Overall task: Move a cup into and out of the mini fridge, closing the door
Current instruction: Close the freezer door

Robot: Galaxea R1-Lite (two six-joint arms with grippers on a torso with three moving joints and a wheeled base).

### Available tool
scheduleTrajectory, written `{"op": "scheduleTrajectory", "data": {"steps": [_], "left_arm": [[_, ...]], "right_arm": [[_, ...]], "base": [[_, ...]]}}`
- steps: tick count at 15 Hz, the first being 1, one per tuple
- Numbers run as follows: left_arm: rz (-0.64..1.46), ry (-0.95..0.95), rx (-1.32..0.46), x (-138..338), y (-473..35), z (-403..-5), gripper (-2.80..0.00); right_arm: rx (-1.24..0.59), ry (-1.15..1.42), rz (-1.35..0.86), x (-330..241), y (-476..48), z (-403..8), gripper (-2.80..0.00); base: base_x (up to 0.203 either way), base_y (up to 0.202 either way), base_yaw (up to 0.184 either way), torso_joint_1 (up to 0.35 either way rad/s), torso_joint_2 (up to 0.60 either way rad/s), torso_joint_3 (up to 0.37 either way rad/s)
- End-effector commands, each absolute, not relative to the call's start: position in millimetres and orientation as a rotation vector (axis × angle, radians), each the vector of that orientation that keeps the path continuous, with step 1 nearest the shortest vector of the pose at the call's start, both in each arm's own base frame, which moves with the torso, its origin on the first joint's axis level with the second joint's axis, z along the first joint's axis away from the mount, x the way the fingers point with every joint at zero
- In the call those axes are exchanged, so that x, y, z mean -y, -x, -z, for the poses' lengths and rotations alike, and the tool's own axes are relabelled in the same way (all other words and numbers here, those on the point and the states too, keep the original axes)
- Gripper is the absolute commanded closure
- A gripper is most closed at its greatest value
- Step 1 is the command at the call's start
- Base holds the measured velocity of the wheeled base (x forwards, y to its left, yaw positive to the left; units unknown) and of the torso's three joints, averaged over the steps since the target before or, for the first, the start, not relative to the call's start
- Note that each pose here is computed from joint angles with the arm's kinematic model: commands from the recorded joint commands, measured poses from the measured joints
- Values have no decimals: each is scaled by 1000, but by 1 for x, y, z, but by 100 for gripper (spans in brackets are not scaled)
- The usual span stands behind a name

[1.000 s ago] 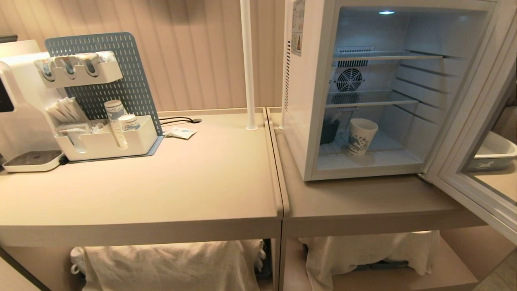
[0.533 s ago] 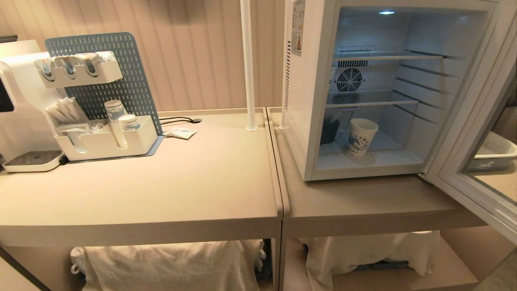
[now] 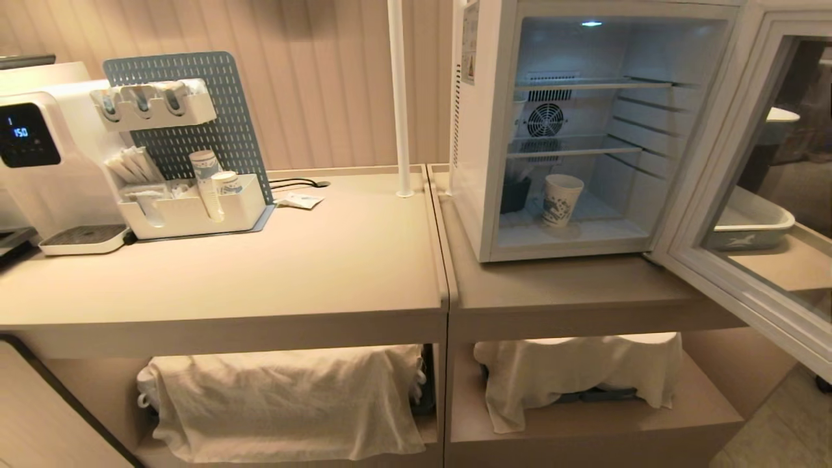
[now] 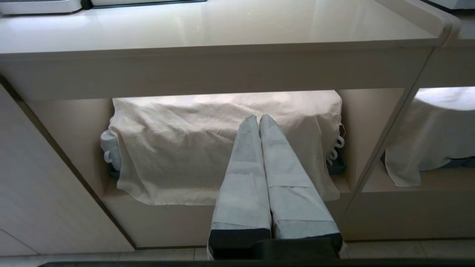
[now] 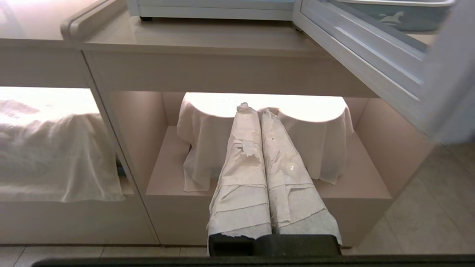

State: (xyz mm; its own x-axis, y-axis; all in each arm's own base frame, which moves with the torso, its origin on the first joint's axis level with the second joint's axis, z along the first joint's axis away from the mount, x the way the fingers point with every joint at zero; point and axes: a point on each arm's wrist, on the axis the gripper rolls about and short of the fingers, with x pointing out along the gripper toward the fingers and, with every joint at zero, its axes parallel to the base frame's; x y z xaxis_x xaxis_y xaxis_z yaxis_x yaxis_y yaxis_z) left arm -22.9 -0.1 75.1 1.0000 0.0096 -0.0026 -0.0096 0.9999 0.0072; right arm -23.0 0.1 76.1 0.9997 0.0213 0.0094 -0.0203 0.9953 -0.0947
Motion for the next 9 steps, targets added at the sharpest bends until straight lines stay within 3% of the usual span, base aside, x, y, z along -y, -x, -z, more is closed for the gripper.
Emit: {"op": "scheduleTrajectory", "data": {"steps": [1,9], "left_arm": [[-11,-8,-5,0,23,-75,0],[-10,-15,-6,0,23,-75,0]], "right_arm": [[9,97,-23,0,23,-76,0],[10,100,-23,0,23,-76,0]], "base": [[-190,0,-1,5,0,-2],[-187,0,-1,4,2,0]]}}
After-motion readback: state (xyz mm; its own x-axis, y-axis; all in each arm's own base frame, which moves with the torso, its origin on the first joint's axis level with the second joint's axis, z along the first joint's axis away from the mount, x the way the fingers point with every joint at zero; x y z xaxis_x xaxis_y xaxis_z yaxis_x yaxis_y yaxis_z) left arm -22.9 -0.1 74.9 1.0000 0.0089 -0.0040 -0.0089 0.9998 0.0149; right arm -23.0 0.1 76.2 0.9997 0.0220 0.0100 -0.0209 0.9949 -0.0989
